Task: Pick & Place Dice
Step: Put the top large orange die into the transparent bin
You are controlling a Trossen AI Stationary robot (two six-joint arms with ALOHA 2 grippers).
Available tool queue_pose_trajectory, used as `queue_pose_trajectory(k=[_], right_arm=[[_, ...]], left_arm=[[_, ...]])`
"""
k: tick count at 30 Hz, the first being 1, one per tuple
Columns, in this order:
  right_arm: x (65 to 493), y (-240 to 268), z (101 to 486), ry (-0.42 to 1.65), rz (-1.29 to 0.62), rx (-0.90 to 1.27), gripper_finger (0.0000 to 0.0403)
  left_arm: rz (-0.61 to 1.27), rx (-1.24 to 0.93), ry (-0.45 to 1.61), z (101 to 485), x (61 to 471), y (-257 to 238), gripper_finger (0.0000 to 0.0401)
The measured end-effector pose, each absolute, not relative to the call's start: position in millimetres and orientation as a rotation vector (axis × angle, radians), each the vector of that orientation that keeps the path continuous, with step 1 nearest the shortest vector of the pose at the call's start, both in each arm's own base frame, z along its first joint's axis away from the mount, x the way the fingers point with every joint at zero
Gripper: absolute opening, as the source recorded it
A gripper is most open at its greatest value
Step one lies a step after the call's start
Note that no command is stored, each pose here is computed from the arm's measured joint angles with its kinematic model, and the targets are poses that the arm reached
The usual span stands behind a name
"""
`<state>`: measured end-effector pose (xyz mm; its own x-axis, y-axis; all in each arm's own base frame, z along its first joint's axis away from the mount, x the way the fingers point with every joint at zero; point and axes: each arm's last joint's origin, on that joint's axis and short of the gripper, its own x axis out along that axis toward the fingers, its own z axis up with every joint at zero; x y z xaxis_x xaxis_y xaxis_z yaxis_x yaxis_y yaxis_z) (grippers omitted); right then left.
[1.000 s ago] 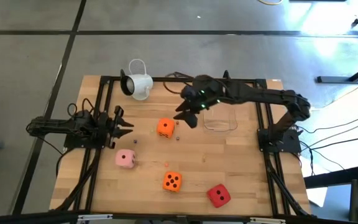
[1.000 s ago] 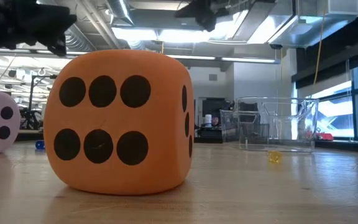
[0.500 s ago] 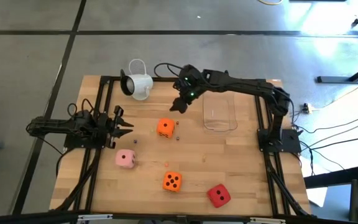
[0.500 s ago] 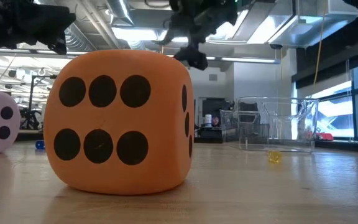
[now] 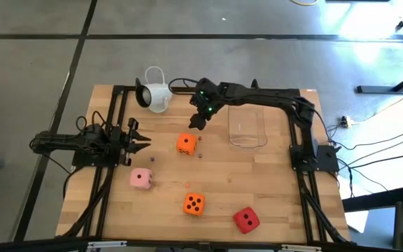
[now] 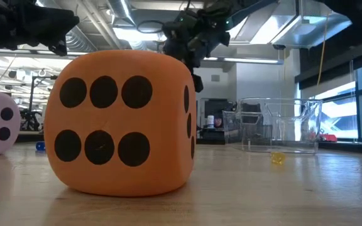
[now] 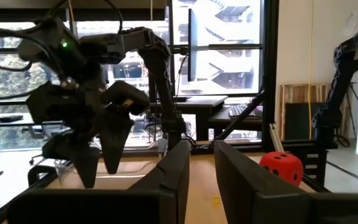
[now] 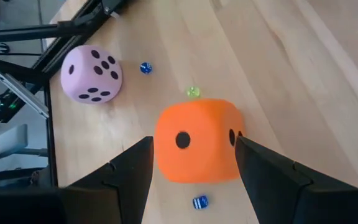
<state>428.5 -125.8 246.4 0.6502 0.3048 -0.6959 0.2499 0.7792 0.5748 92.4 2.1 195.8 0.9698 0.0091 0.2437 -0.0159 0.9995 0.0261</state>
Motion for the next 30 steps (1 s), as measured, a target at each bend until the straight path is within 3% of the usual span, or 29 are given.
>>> queue_pose_trajectory(k=[30], right_arm=[[450.2, -105.2, 226.7, 0.857, 0.016, 0.634, 0.0228]], left_arm=[[0.012, 0.027, -0.241, 195.3, 92.6, 2.1, 0.0066]])
